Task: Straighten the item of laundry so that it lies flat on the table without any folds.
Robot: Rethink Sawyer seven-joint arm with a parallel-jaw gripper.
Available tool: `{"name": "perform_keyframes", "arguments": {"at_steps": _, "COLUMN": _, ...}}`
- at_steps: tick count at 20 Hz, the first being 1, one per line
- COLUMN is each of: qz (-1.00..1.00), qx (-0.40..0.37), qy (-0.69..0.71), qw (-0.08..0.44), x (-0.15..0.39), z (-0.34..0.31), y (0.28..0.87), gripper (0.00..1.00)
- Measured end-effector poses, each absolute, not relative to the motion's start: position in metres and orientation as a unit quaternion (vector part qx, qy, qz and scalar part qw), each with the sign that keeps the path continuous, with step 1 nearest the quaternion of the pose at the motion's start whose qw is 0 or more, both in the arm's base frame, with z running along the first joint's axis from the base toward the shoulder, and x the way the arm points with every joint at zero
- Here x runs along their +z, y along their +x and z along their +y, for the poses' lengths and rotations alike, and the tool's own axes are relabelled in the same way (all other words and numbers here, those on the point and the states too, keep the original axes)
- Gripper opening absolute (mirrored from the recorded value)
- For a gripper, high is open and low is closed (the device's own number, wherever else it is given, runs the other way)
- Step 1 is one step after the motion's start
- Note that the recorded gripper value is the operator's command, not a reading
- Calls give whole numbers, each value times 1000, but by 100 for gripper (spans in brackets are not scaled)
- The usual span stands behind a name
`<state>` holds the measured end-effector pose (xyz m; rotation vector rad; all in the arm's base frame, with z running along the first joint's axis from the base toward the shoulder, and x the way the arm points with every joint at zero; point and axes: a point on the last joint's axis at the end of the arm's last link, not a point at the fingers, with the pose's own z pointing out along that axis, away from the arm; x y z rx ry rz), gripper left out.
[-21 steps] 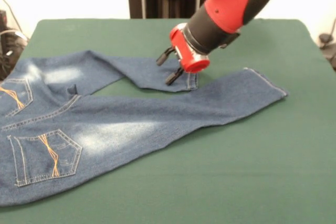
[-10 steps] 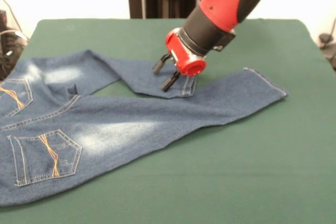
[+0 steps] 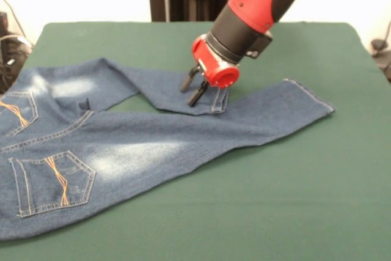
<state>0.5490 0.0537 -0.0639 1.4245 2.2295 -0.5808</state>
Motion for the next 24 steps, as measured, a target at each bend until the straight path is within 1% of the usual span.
{"name": "perform_keyframes", "arguments": {"at_steps": 2, "qz": 804, "qx": -196, "qy": 516, "qw": 221, "x": -65, "z": 57, "y": 555, "gripper": 0}}
{"name": "perform_keyframes", "arguments": {"at_steps": 15, "qz": 803, "qx": -193, "qy": 519, "qw": 220, "x": -64, "z": 57, "y": 555, "gripper": 0}}
{"name": "perform_keyframes", "arguments": {"at_steps": 24, "qz": 807, "qx": -190, "qy": 515, "qw": 216, "x": -63, "z": 72, "y": 556, "gripper": 0}}
